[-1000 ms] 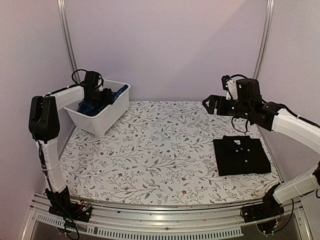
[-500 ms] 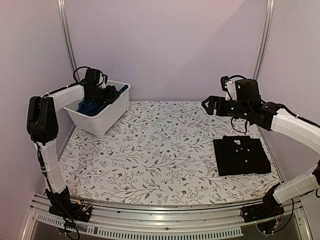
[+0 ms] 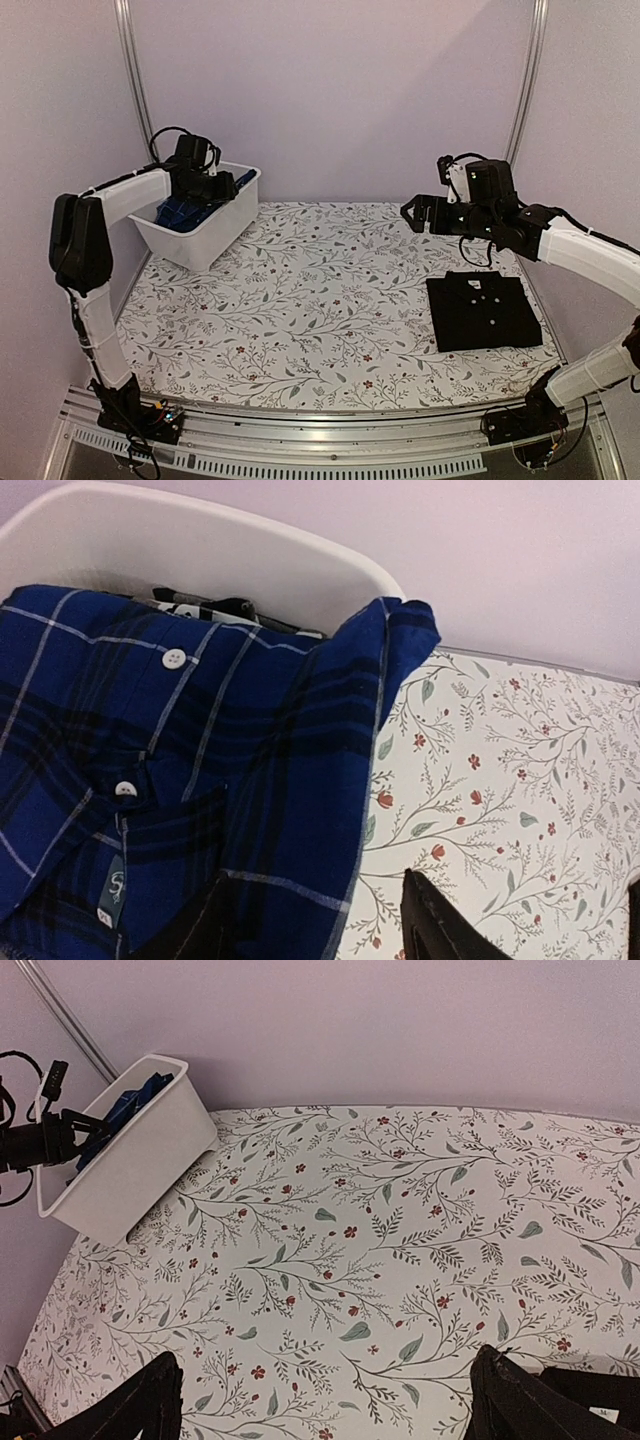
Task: Fold and stack the long sleeve shirts
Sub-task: Pick up the square-folded shirt from the bin.
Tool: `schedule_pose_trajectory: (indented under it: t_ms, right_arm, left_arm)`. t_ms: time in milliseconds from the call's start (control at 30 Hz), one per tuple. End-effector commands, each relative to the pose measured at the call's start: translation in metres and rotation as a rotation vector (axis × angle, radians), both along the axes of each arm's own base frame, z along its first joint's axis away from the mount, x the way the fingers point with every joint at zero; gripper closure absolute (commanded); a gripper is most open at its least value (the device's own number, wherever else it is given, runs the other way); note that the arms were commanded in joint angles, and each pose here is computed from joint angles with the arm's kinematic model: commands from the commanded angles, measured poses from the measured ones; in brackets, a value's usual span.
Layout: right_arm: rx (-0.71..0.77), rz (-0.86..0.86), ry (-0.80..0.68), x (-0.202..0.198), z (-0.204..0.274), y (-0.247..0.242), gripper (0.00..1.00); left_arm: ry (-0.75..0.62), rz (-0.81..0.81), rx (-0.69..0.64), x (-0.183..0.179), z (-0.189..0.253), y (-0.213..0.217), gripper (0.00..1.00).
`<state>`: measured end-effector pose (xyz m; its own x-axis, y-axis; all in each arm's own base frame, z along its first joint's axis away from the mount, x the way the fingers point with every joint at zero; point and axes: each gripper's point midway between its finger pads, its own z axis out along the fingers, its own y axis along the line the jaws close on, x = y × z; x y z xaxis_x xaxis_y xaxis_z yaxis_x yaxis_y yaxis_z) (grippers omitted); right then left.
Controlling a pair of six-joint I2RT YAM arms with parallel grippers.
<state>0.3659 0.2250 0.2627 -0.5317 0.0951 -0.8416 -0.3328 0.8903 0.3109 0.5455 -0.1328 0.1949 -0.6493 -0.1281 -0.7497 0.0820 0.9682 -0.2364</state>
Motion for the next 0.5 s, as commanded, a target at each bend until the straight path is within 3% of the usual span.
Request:
schedule_pose_trajectory:
  t_ms: [0, 167, 267, 467]
  right_arm:
    - [0.014, 0.004, -0.001, 0.001, 0.001, 0.003, 0.01]
    - [0.013, 0.006, 0.003, 0.0, 0.0, 0.003, 0.01]
    - [0.012, 0.005, 0.004, 0.0, -0.001, 0.002, 0.01]
    - [0.008, 0.004, 0.006, 0.0, -0.003, 0.002, 0.01]
  left_arm:
    - [0.03, 0.024, 0.083, 0.001, -0.015, 0.002, 0.5]
    - [-0.032, 0.043, 0.091, 0.012, 0.006, 0.004, 0.85]
    - [-0.105, 0.053, 0.099, 0.022, 0.035, 0.005, 1.0]
    - [-0.324, 0.038, 0.111, 0.027, 0.12, 0.004, 1.0]
